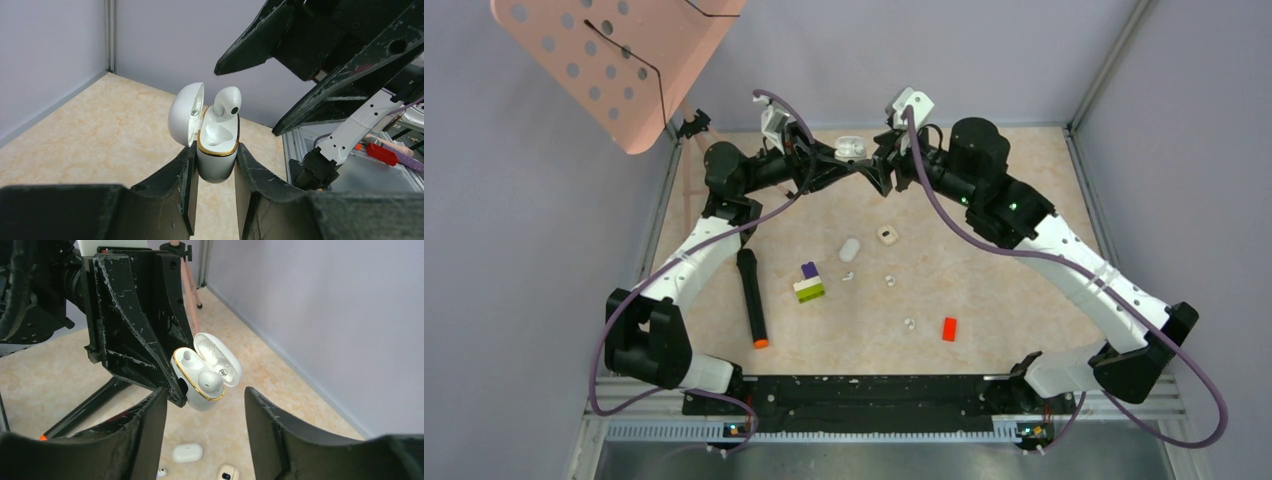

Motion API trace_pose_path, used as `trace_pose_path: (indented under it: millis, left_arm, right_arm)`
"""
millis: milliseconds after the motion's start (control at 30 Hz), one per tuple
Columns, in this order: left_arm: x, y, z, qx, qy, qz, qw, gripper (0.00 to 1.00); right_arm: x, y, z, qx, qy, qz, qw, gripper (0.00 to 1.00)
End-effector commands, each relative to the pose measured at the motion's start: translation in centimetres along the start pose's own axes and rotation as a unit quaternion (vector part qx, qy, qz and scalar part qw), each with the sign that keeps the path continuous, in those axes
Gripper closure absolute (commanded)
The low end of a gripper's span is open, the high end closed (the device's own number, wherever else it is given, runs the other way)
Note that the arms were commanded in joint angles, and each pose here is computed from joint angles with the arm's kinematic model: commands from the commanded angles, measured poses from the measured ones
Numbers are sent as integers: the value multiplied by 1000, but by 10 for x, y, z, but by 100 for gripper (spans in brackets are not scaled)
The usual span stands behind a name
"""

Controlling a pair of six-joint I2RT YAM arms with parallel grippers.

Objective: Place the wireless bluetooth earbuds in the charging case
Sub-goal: Place the earbud in the charging case.

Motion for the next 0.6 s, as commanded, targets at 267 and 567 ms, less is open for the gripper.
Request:
trace_pose_path:
  millis: [267, 567]
  left_arm:
    - [-6, 0, -15, -17, 44, 17, 999, 100]
    - [-12, -2, -16, -15, 52, 27, 998, 100]
  right_arm:
    - [1, -23, -33, 15, 16, -3, 1000, 36]
    - [-19, -12, -27, 24, 38, 16, 999, 42]
Point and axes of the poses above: each gripper's point midway between its finger pads, its own y axis out along the fingers, its own x axis along the line the jaws close on, z = x × y, the point moved 2 cm from there along -y, back along the fingers, and after that the axes turned 14 degrees about y, right-handed, at the moved point
